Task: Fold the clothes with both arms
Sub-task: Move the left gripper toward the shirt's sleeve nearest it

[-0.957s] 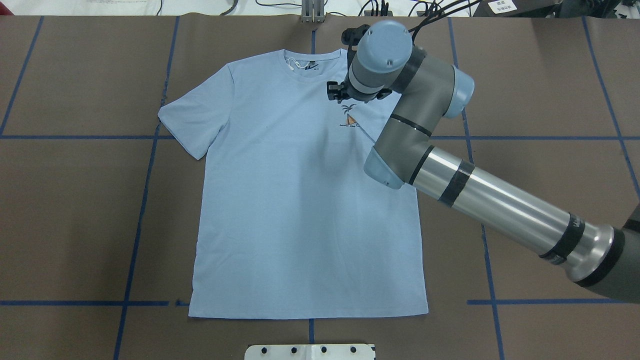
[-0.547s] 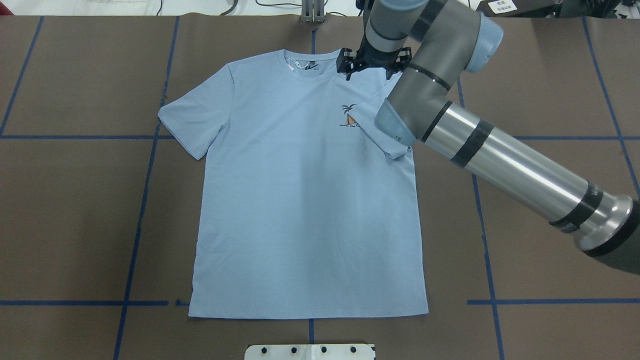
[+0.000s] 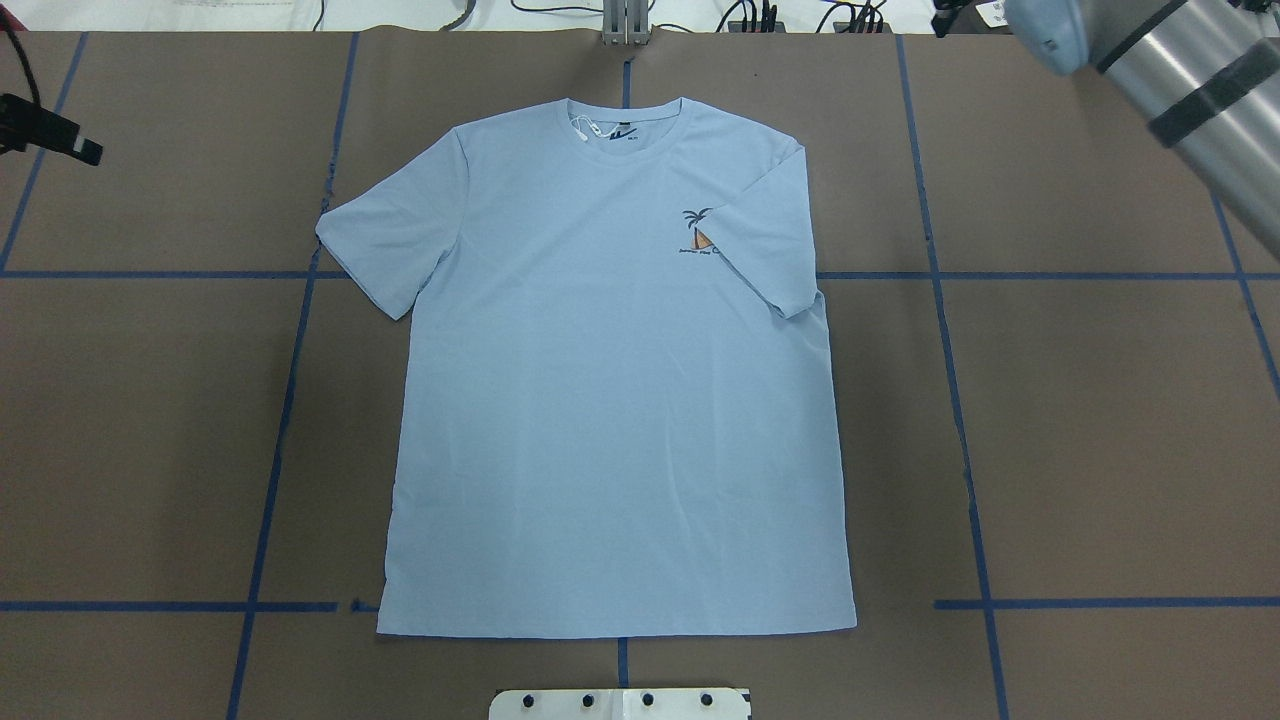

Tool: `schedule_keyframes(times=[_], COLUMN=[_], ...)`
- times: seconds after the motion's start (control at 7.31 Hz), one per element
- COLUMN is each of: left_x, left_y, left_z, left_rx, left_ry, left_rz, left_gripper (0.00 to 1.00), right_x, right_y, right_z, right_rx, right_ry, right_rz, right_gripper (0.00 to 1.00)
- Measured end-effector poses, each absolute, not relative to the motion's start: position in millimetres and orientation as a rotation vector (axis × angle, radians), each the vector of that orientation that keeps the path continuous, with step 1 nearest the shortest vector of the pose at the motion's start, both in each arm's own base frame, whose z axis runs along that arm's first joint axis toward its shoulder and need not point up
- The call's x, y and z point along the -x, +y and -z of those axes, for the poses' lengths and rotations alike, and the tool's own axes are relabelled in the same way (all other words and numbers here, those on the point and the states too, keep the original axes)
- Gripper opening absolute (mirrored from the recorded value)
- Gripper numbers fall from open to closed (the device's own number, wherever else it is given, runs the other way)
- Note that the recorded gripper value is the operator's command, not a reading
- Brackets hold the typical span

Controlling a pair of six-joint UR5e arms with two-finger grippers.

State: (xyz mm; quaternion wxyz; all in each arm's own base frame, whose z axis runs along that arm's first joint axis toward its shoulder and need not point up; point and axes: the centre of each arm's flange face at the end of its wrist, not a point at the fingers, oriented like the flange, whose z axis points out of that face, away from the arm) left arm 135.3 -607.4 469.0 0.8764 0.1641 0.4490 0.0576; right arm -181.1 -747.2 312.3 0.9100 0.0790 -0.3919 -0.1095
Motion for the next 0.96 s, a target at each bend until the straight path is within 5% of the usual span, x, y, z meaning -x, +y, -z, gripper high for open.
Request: schedule_keyframes(times=[0.27, 0.96], left_x=[-201.1, -337.8], left_y=[-613.2, -617.6], left_z=[-469.8, -472.7], left_rx=[-0.338, -0.343], left_ry=[0.94, 0.961], left_rz=[-0.035, 0.138], left_gripper=[0.76, 0.67], right_x=[118.5, 101.0], right_y=[-746.2, -740.6], right_z=[-357.7, -373.9], right_rx=[-0.183, -0.191], right_ry=[-0.807, -0.802], right_rz=[0.258, 0.261], right_gripper=[1.0, 1.0])
